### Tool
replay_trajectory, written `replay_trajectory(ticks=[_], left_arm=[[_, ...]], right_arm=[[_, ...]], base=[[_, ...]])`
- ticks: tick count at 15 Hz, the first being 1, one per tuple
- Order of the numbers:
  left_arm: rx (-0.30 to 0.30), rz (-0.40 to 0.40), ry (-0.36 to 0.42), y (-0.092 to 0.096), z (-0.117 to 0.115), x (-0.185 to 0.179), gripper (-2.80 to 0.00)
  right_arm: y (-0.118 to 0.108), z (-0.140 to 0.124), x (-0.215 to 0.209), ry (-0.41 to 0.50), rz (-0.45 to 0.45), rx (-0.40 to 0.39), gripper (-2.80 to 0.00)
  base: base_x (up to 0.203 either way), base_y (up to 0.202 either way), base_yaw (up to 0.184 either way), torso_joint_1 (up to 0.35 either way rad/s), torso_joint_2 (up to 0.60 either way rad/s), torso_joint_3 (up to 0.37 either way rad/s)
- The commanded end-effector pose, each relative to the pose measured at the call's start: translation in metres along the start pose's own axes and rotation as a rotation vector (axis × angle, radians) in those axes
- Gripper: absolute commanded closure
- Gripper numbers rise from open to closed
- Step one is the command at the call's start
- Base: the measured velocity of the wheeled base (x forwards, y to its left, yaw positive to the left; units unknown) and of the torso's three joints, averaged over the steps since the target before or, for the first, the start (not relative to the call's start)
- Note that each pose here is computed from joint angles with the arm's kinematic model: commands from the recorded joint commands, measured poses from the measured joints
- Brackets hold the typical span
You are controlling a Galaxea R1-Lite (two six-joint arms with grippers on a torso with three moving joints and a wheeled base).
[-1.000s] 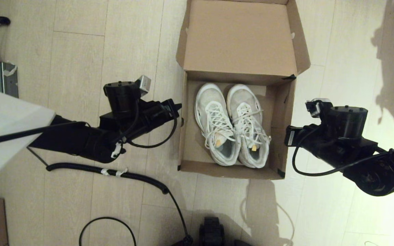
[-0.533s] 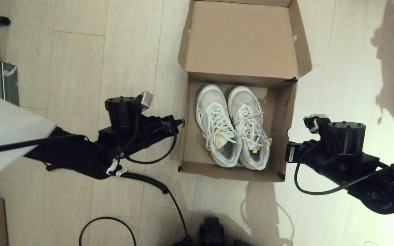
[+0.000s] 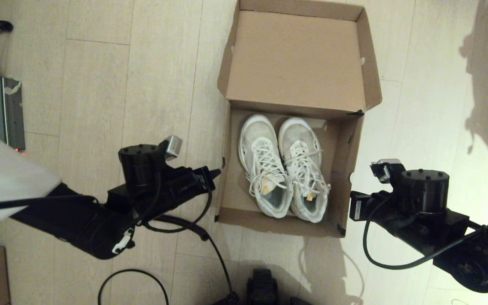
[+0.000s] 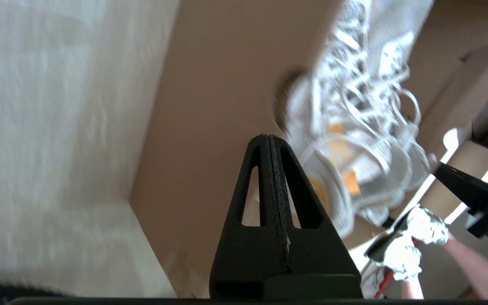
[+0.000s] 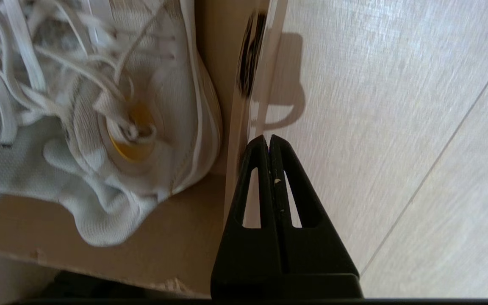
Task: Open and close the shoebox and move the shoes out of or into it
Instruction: Close the shoe box
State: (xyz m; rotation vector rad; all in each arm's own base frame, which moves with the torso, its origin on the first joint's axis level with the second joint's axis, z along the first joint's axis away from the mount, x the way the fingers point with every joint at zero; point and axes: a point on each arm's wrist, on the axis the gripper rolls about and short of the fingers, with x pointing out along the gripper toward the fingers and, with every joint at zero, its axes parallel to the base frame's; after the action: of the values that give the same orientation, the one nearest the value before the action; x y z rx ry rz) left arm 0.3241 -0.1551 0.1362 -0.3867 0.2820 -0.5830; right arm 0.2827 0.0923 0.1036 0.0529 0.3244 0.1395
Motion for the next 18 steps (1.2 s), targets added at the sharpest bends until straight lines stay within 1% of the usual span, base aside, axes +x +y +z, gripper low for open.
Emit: replay_trajectory(ticks=[1, 3, 6, 7, 9, 10, 11, 12, 14, 15, 18], left_arm=[[-0.001, -0.002, 0.003, -0.006, -0.008, -0.008, 0.00], [0.000, 0.002, 0.010, -0.009, -0.017, -0.014, 0.00], [-0.002, 0.002, 0.026, -0.009, -0.032, -0.030, 0.00], [-0.001, 0.000, 0.017, -0.009, -0.034, -0.035, 0.00], [0.010, -0.006, -0.045, -0.014, -0.022, -0.048, 0.00], [0.015, -0.011, -0.078, -0.017, -0.013, -0.054, 0.00], [0.020, -0.018, -0.110, -0.020, -0.001, -0.059, 0.00], [0.024, -0.018, -0.125, -0.024, 0.010, -0.061, 0.00], [0.032, -0.010, -0.163, -0.023, 0.031, -0.053, 0.00], [0.049, 0.005, -0.185, -0.017, 0.039, -0.043, 0.00], [0.144, 0.061, -0.227, 0.014, 0.052, 0.003, 0.00]], right_arm=[[-0.001, -0.005, -0.003, 0.013, -0.001, -0.003, 0.00], [0.001, -0.010, -0.010, 0.021, 0.007, -0.008, 0.00], [0.003, -0.025, -0.024, 0.059, 0.009, -0.021, 0.00], [0.002, -0.027, -0.027, 0.043, 0.002, -0.021, 0.00], [-0.003, -0.017, -0.030, -0.027, -0.031, -0.016, 0.00], [-0.008, -0.012, -0.030, -0.046, -0.051, -0.018, 0.00], [-0.015, -0.008, -0.029, -0.057, -0.076, -0.039, 0.00], [-0.022, -0.004, -0.027, -0.070, -0.102, -0.058, 0.00], [-0.027, 0.012, -0.018, -0.117, -0.127, -0.069, 0.00], [-0.029, 0.021, -0.013, -0.132, -0.136, -0.075, 0.00], [-0.028, 0.048, 0.008, -0.161, -0.146, -0.075, 0.00]], base=[[0.000, 0.000, 0.000, 0.000, 0.00, 0.000], [0.000, 0.000, 0.000, 0.000, 0.00, 0.000], [0.000, 0.000, 0.000, 0.000, 0.00, 0.000], [0.000, 0.000, 0.000, 0.000, 0.00, 0.000], [0.000, 0.000, 0.000, 0.000, 0.00, 0.000], [0.000, 0.000, 0.000, 0.000, 0.00, 0.000], [0.000, 0.000, 0.000, 0.000, 0.00, 0.000], [0.000, 0.000, 0.000, 0.000, 0.00, 0.000], [0.000, 0.000, 0.000, 0.000, 0.00, 0.000], [0.000, 0.000, 0.000, 0.000, 0.00, 0.000], [0.000, 0.000, 0.000, 0.000, 0.00, 0.000]])
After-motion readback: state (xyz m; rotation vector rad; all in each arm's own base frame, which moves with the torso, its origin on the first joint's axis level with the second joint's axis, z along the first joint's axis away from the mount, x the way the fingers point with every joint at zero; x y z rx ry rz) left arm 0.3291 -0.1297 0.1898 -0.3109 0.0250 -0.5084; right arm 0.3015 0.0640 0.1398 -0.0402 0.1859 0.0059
